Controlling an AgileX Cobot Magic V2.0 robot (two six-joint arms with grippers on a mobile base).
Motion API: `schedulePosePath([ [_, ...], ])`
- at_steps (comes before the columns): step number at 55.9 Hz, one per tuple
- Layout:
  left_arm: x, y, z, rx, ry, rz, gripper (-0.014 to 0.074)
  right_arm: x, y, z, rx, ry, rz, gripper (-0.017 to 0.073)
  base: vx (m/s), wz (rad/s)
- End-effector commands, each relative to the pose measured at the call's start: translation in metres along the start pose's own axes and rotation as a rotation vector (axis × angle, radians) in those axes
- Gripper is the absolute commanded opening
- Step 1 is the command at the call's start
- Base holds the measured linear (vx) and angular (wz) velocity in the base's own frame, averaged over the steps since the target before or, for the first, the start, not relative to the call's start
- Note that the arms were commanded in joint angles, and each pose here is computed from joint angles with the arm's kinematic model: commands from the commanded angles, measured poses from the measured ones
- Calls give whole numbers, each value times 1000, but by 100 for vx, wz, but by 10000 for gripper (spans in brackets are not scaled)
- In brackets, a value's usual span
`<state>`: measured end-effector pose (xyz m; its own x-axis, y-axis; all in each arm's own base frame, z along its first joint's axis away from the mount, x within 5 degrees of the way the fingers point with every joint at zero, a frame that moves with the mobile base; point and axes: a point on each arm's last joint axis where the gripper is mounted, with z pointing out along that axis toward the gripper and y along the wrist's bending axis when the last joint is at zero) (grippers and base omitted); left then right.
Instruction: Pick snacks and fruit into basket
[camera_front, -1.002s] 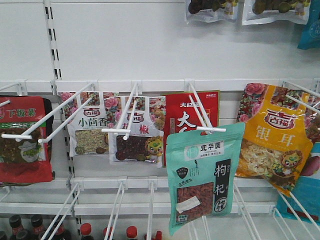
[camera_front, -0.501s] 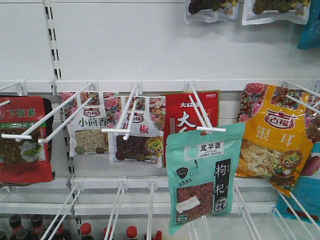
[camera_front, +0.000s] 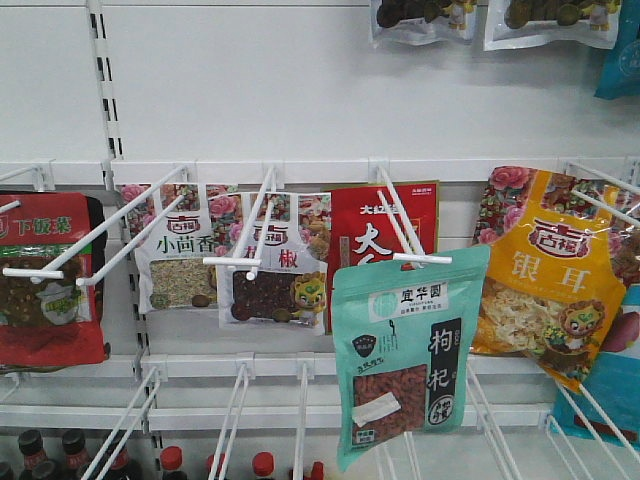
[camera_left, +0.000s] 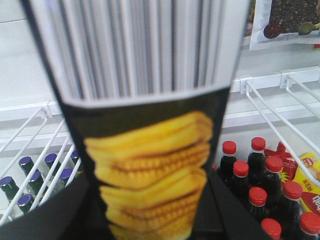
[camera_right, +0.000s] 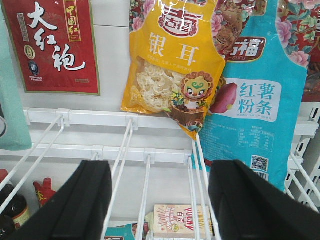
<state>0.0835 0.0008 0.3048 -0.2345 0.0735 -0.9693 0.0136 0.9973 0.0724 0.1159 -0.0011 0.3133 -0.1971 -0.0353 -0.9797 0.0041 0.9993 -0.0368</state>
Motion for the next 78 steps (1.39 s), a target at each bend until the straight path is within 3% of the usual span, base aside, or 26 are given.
schedulePosePath([
  [1,-21,0,-4,11,-135,0,127,-17,-1,-1,7,-105,-14,491,0,0],
  [17,-21,0,-4,11,-135,0,127,-23,-1,1,5,-177,-14,493,0,0],
  [29,-21,0,-4,11,-135,0,127,-19,0,22,1,-128,-12,549,0,0],
  [40,-21,0,-4,11,-135,0,127,-15,0,46,-3,-93,96,589,0,0],
  [47,-21,0,-4,11,-135,0,127,-10,-1,57,8,-62,284,584,0,0],
  [50,-21,0,-4,11,-135,0,127,-7,-2,62,18,-40,317,577,0,0],
  [54,-21,0,-4,11,-135,0,127,-3,-3,69,31,-12,287,566,0,0],
  [62,-21,0,-4,11,-135,0,127,-1,0,79,2,75,154,547,0,0],
  [71,-21,0,-4,11,-135,0,127,-7,6,83,-66,77,-20,538,0,0],
  [78,-21,0,-4,11,-135,0,127,-8,6,84,-71,61,-2,529,0,0],
])
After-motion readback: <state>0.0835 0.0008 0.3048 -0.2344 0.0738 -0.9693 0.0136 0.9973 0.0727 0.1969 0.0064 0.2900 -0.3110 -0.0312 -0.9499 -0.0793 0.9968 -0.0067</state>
